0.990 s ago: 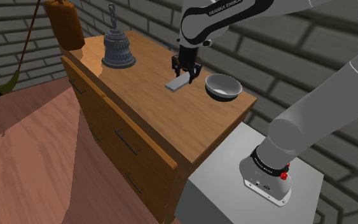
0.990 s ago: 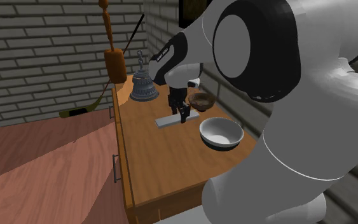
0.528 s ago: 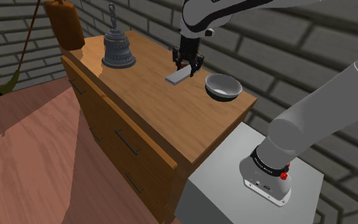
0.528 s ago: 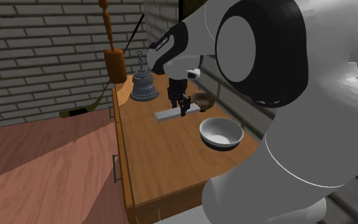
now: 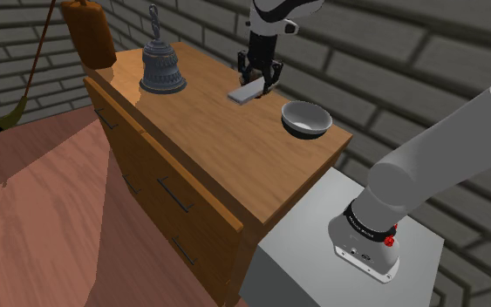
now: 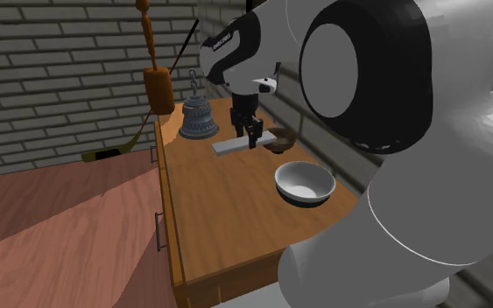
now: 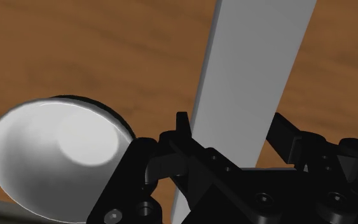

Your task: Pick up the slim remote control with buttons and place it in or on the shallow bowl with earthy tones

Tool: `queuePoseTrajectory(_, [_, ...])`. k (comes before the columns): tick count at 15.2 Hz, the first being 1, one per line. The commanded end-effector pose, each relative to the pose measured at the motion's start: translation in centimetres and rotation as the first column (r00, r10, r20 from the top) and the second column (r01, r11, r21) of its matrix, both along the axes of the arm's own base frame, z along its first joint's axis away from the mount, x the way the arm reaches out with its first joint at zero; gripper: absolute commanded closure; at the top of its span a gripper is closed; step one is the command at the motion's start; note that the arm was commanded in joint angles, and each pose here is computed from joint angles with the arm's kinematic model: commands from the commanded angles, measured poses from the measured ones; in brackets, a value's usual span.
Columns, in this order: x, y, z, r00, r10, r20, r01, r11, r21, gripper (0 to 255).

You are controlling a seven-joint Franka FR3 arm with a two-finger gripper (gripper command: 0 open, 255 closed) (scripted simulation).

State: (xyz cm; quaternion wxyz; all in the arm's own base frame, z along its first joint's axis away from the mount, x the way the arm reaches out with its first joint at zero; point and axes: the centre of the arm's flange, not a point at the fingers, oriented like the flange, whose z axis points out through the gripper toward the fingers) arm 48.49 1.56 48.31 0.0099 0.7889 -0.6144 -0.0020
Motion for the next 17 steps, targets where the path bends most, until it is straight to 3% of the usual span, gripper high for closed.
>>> queuePoseTrajectory(1, [-0.1, -0.1, 1.1, 1.0, 0.0, 0.0, 0.0, 1.0, 0.0, 255])
queuePoseTrajectory(3, [-0.1, -0.1, 2.0, 1.0, 0.0, 0.0, 0.0, 1.0, 0.0, 255])
queuePoseTrajectory(17, [9.9, -15.7, 2.3, 1.0, 0.0, 0.0, 0.0, 1.0, 0.0, 255])
